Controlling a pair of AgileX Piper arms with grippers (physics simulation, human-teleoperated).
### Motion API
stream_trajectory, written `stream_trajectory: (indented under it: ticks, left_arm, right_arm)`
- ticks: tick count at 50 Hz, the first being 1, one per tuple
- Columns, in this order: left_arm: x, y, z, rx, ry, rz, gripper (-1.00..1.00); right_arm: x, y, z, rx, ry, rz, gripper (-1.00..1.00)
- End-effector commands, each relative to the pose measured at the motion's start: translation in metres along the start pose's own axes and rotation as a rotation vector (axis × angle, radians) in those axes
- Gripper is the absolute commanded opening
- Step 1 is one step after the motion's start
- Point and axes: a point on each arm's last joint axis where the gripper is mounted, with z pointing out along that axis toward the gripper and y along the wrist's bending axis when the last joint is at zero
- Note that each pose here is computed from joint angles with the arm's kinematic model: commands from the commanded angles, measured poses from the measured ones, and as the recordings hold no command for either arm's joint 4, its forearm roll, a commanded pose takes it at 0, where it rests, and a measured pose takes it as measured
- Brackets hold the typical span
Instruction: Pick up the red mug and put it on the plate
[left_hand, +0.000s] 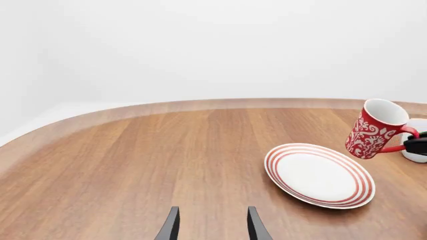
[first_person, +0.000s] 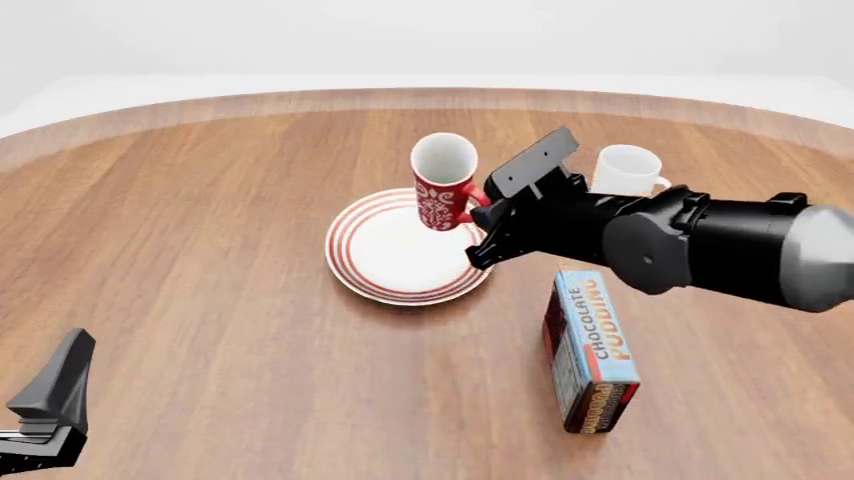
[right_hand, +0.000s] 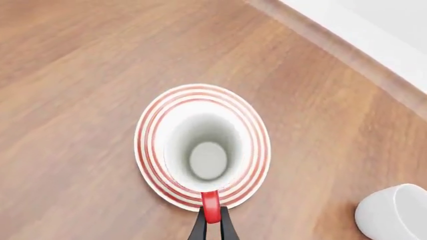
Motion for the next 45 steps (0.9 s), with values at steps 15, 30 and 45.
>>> stream_trajectory:
  ticks: [15,30,45]
  left_arm:
    - [0.0,0.0,0.0,0.0,0.0,0.0,1.0]
    - [0.0,0.0,0.0,0.0,0.0,0.0,1.0]
    - [0.0,0.0,0.0,0.0,0.0,0.0,1.0]
  right_arm:
    - [0.0,-0.004,0.045,0.007,0.011,0.02,-1.0]
    - [0.002,-0.004,0.067,0.007,0.017,0.037,-1.0]
    - [0.008,0.001,0.086,-0.004,0.029,0.051,-1.0]
